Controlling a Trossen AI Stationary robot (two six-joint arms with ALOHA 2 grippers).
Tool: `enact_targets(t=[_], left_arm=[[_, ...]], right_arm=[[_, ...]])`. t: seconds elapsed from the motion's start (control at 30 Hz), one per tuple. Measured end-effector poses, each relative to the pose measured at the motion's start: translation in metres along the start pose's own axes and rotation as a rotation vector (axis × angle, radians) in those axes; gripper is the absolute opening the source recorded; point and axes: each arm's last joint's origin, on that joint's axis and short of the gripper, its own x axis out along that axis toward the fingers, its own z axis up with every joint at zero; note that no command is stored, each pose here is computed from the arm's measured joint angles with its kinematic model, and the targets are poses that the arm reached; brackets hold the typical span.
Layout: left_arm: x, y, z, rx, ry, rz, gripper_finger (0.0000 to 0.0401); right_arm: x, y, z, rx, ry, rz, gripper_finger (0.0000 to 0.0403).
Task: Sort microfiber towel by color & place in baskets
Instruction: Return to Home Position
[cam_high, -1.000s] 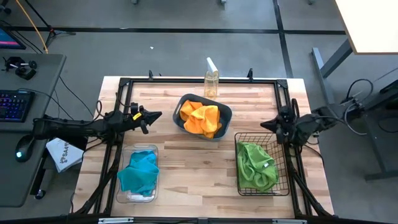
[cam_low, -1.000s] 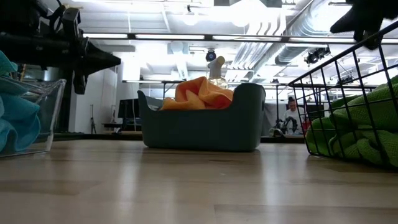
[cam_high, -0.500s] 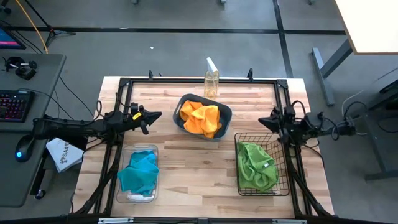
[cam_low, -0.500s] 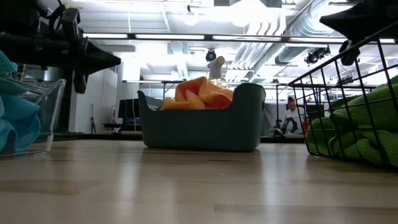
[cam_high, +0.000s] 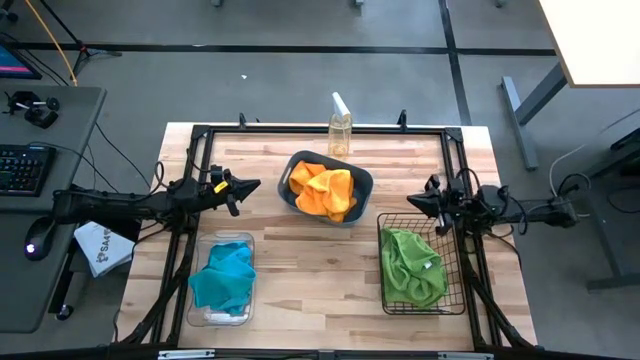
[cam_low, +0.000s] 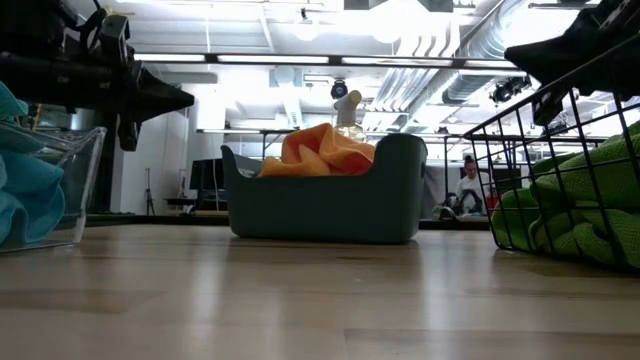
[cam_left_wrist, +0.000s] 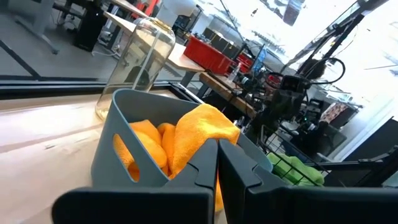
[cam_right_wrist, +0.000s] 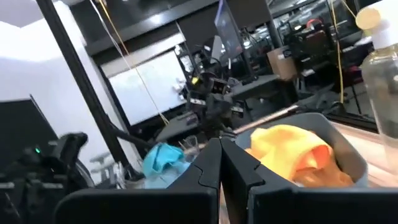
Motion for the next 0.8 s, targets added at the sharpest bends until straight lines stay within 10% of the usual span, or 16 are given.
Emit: enact_targets(t=[0.8], left_arm=[[-0.001,0.000,0.000,0.000,-0.001,0.000,0.0000]], right_arm=[[-0.001,-0.007,-0.015,-0.101,0.164,-0.057,0.0000]])
